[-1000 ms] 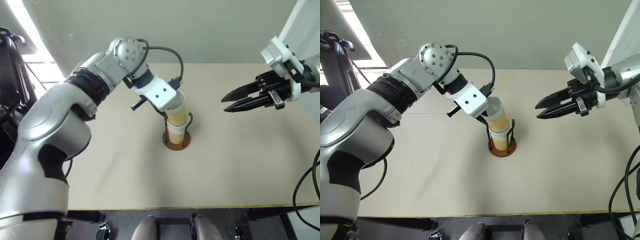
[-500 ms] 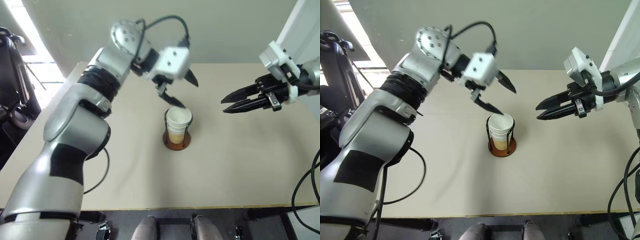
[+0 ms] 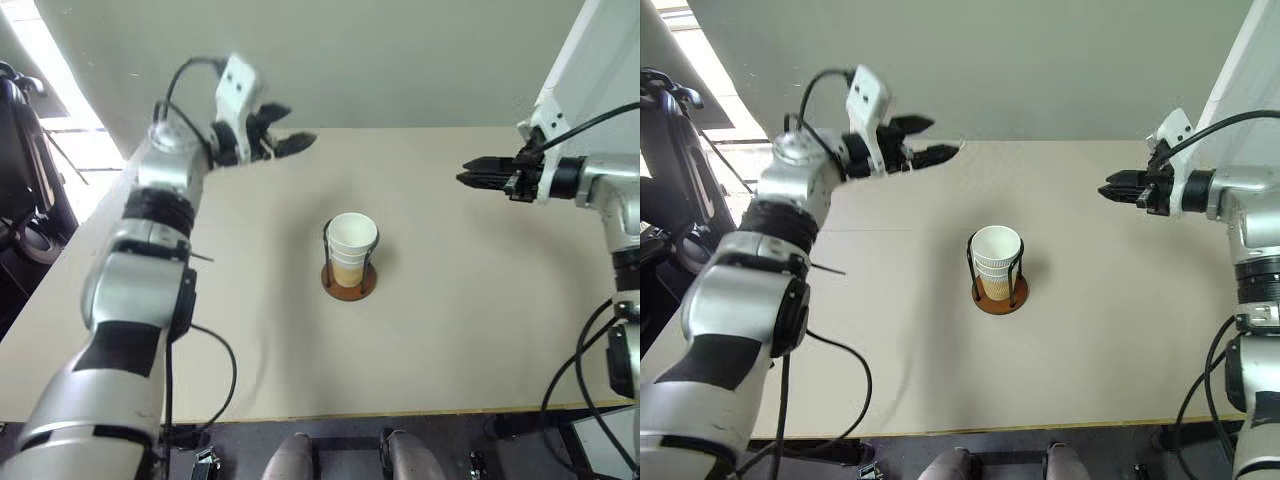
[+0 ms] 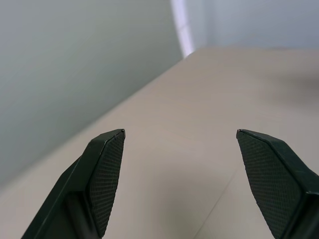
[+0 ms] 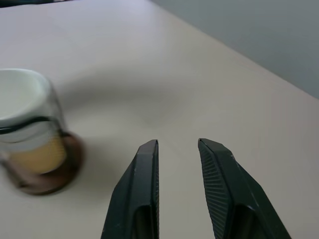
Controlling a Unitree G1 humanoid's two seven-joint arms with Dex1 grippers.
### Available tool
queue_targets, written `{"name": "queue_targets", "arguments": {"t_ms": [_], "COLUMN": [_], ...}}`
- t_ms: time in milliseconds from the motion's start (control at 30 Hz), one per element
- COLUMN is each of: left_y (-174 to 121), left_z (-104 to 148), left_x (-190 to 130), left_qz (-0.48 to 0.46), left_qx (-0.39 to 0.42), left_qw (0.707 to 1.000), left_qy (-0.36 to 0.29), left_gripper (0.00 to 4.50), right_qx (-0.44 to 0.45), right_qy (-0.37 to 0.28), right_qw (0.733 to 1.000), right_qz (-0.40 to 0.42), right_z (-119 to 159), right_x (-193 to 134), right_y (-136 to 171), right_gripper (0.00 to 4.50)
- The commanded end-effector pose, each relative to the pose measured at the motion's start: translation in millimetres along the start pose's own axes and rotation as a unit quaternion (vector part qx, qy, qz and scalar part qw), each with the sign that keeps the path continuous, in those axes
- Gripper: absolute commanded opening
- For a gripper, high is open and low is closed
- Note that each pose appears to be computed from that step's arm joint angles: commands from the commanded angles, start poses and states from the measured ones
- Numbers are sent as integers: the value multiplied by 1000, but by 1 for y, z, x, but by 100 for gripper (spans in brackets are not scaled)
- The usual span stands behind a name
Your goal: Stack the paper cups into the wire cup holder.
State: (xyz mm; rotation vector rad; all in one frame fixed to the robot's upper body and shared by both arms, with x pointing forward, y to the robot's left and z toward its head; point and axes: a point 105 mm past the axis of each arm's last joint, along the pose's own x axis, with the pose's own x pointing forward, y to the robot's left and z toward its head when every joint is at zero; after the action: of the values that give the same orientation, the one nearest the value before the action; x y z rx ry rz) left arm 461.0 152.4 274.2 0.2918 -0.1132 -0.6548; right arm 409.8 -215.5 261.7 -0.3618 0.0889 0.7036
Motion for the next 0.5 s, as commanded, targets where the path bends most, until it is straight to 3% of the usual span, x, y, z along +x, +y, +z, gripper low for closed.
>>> {"name": "queue_targets", "arguments": {"t_ms": [33,167,267,400,500], "left_y": [10,2,-14,-29,-42], "left_z": [-2,-32,-51,-60,-62], "left_x": [3,9,14,16,19], "left_qz": [82,114,78,35,2], "left_qx": [6,-3,15,-12,-24], "left_qw": [996,993,996,999,1000], "left_qy": [-26,0,35,36,15], "left_gripper": [381,381,381,381,381], "right_qx": [3,48,73,112,79], "right_qy": [-25,-44,-65,-80,-80], "right_qw": [995,989,984,980,985], "right_qz": [-93,-132,-147,-146,-134], "right_z": [-9,-30,-41,-52,-57], "right_x": [8,34,51,66,71], "right_y": [-19,-14,-3,12,22], "right_gripper": [122,122,122,122,122]}}
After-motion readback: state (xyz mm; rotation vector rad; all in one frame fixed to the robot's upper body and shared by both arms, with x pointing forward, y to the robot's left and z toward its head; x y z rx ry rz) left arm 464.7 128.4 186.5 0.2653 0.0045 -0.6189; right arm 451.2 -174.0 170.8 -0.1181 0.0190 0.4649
